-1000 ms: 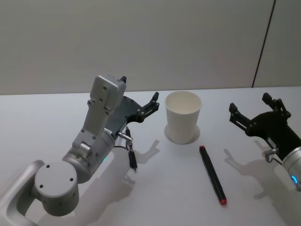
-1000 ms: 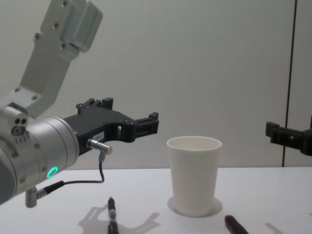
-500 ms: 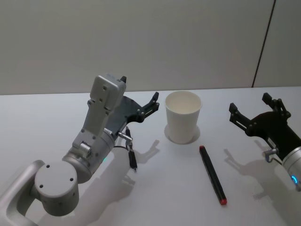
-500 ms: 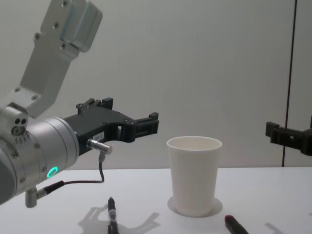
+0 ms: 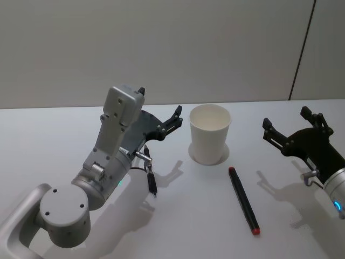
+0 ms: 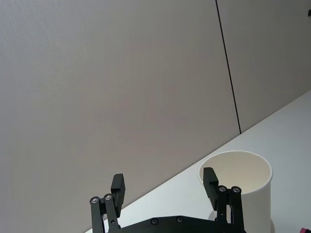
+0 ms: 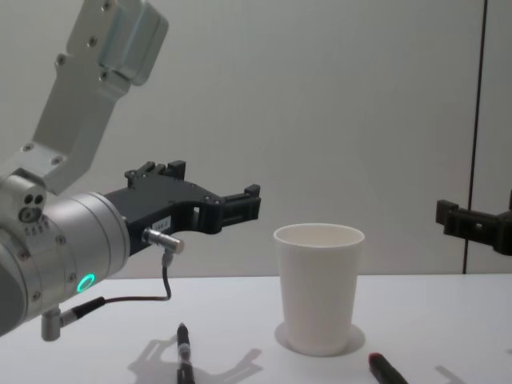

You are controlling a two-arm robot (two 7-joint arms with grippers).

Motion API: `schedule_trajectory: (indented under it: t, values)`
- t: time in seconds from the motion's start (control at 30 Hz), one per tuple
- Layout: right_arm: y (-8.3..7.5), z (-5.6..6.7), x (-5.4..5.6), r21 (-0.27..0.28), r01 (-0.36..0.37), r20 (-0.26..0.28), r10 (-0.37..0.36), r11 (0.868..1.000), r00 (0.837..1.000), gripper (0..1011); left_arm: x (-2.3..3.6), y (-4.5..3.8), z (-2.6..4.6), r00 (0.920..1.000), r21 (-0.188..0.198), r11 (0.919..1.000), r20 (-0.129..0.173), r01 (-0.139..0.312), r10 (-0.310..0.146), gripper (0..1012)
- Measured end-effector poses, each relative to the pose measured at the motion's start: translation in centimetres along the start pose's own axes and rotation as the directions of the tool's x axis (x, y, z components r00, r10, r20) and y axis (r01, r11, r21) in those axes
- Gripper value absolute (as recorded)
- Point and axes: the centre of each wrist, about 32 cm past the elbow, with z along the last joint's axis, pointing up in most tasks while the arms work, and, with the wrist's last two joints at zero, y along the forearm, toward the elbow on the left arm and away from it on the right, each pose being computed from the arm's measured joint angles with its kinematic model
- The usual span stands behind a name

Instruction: Place the pen into the pen holder.

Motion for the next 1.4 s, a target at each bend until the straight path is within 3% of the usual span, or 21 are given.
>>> schedule_trajectory:
  t: [0.63,1.4]
  values:
    - [0.0,0.0,0.0,0.000,0.000,0.000,0.000,1.000,1.000,1002,0.28,0.62,0.26,0.9996,0.029,0.9995,-0.028,-0.006,0.007,1001]
    - [0.0,0.0,0.0,0.000,0.000,0.000,0.000,1.000,1.000,1002,0.79,3.32,0.86,0.9968,0.128,0.9897,-0.038,-0.064,0.069,1001]
